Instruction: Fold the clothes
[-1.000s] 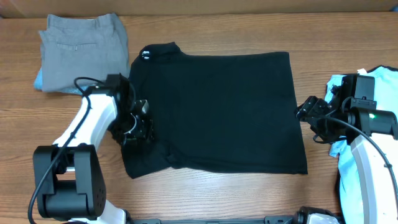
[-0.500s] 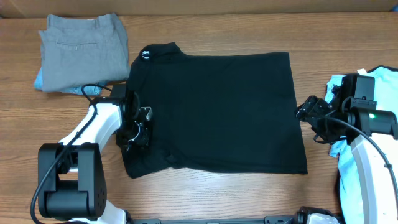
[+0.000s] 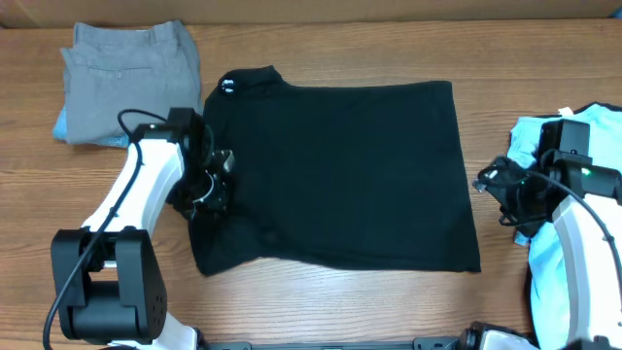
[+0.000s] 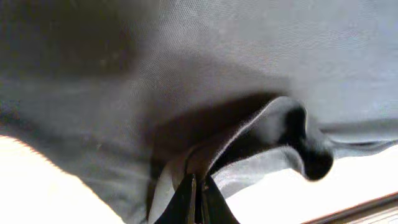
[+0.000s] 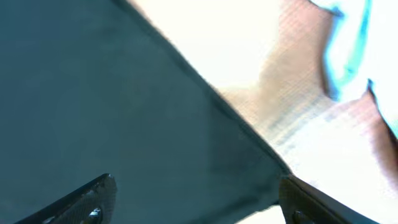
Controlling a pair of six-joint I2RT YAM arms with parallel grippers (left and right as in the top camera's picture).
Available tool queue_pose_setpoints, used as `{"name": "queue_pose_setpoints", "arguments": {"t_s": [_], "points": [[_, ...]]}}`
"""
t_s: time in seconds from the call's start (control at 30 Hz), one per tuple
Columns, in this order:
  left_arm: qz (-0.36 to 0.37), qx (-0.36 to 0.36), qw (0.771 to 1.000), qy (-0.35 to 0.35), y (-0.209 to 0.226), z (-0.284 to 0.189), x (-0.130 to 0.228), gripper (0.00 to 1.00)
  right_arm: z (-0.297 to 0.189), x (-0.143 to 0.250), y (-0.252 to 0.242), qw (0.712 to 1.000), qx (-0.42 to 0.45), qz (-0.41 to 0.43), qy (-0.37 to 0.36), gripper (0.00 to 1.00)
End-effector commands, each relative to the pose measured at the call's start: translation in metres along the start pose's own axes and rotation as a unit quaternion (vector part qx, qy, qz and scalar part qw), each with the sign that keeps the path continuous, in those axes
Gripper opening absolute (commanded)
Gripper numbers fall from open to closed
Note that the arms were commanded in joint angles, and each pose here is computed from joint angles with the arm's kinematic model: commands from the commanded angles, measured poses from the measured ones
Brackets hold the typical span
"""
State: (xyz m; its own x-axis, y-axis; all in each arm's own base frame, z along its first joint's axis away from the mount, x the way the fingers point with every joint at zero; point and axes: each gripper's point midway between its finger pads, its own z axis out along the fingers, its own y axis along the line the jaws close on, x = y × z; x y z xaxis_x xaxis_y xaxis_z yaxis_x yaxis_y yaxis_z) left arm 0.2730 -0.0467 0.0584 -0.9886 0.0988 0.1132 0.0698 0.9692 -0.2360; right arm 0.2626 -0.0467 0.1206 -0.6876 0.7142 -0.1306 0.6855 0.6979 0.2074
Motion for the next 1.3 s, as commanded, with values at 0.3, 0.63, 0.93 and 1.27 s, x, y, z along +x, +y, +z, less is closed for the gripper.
{"name": "queue_pose_setpoints", "arguments": {"t_s": [0.3,0.63,0.93,1.27], "points": [[0.006,-0.005,1.000,-0.018,-0.006,-0.027,-0.014,0.04,0.057,0.043,-0.062,0.987,0.060,0.093,0.117,0.68],[0.001,-0.019,1.000,0.001,-0.001,-0.027,-0.004,0.04,0.091,0.077,-0.067,0.981,0.034,0.119,0.147,0.46],[0.001,-0.032,0.999,0.005,0.003,-0.028,-0.003,0.04,0.095,0.078,-0.067,0.982,0.033,0.115,0.143,0.40],[0.001,-0.032,0.999,0.003,0.003,-0.028,-0.003,0.04,0.103,0.097,-0.079,0.975,0.051,0.143,0.159,0.36]]}}
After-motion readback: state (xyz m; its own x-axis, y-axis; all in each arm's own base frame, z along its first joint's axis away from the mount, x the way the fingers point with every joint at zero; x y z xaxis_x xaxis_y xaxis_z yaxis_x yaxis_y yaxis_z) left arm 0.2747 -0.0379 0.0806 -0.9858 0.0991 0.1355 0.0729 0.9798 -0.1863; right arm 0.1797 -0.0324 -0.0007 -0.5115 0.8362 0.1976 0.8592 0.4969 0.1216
